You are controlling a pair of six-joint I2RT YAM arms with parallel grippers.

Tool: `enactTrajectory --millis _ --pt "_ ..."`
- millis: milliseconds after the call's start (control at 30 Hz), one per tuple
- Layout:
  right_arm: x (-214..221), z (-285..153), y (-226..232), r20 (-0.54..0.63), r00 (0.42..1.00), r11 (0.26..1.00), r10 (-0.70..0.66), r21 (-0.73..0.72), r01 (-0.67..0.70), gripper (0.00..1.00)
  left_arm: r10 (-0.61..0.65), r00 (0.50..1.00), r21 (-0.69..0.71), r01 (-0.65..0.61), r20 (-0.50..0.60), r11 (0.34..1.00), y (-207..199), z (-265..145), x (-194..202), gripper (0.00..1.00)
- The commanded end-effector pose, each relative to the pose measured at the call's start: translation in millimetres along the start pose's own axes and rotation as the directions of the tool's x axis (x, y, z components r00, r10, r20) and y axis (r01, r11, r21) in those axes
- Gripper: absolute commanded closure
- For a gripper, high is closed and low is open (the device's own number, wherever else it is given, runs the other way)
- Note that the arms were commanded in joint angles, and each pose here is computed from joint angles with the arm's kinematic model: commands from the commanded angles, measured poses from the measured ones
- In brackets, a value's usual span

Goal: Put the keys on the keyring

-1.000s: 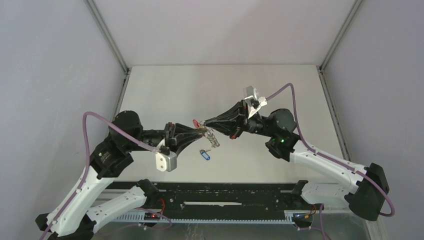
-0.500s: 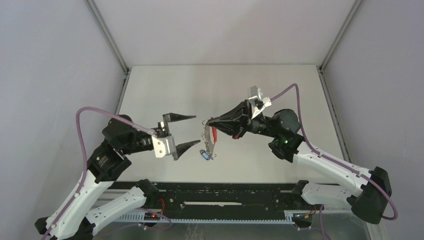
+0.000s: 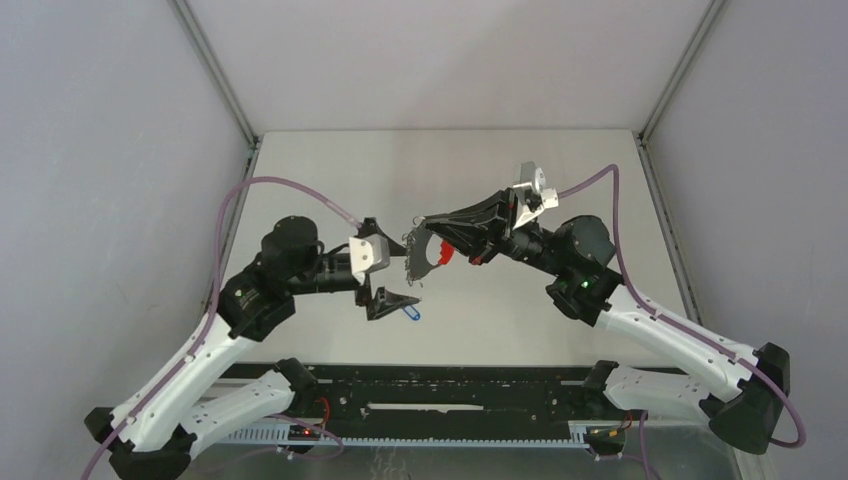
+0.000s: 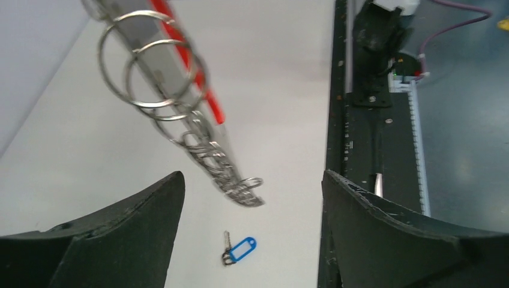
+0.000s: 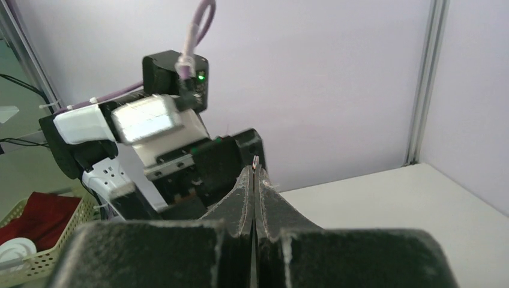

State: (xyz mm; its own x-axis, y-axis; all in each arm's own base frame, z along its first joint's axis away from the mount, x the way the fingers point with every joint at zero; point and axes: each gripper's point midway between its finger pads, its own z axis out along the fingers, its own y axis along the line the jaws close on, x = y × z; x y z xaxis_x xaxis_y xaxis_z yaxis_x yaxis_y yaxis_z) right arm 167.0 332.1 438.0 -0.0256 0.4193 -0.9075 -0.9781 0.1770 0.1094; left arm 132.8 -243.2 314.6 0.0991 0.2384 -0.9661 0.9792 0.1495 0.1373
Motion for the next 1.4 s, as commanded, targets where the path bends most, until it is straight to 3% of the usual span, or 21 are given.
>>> enactTrajectory --millis 0,167,433,567,667,767,867,900,933,967,1067,1200,1267,1367 --pt "-31 8 5 0.075 0.995 0.998 -0.061 0.007 0.061 1.0 -0.029 0.999 -0.126 0.024 -0.038 0.992 34 13 8 0.17" --pt "-26 10 8 0.063 0.997 0.999 -0.051 -0.004 0.051 1.0 -0.029 0.999 -0.109 0.031 0.015 0.994 35 19 -3 0.3" --pt "-23 9 11 0.047 0.998 0.999 -0.046 -0.008 0.046 1.0 0.028 0.999 -0.122 -0.023 0.04 0.992 36 14 -6 0.77" --pt "-24 7 12 0.044 0.998 0.999 -0.04 -0.003 0.04 1.0 0.156 0.988 -0.112 -0.155 0.002 0.982 33 8 5 0.99" --pt "-23 4 14 0.029 0.999 1.0 -0.013 -0.003 0.014 0.95 0.366 0.929 -0.073 -0.37 -0.054 0.926 30 1 21 1.0" --pt "-17 -2 18 -0.01 0.999 0.999 0.031 0.005 -0.031 0.72 0.592 0.802 -0.045 -0.596 -0.079 0.802 30 -5 29 1.0" --pt "-13 -13 20 -0.072 0.993 0.995 0.089 0.039 -0.087 0.44 0.789 0.61 -0.03 -0.792 -0.073 0.61 30 -10 27 1.0" --pt "-10 -17 21 -0.104 0.989 0.993 0.109 0.054 -0.103 0.29 0.836 0.545 -0.032 -0.838 -0.067 0.544 30 -11 24 1.0" --pt "-8 -20 21 -0.131 0.983 0.991 0.125 0.068 -0.117 0.05 0.879 0.473 -0.032 -0.881 -0.058 0.472 29 -11 21 1.0" --pt "-7 -24 21 -0.155 0.978 0.988 0.143 0.083 -0.131 0.01 0.916 0.398 -0.031 -0.917 -0.048 0.397 27 -11 19 1.0" --pt "-5 -32 16 -0.206 0.953 0.971 0.221 0.138 -0.196 0.0 0.989 0.147 -0.027 -0.989 -0.02 0.147 22 -9 18 1.0" --pt "11 -43 0 -0.245 0.892 0.915 0.379 0.239 -0.324 0.0 0.97 -0.243 -0.08 -0.966 -0.017 -0.244 15 -6 4 1.0" --pt "25 -44 -6 -0.272 0.848 0.88 0.456 0.277 -0.385 0.0 0.935 -0.356 -0.101 -0.929 -0.013 -0.355 11 -5 -4 1.0" --pt "53 -50 -16 -0.318 0.771 0.823 0.552 0.359 -0.441 0.0 0.901 -0.434 -0.153 -0.889 -0.018 -0.431 6 -7 -21 1.0"
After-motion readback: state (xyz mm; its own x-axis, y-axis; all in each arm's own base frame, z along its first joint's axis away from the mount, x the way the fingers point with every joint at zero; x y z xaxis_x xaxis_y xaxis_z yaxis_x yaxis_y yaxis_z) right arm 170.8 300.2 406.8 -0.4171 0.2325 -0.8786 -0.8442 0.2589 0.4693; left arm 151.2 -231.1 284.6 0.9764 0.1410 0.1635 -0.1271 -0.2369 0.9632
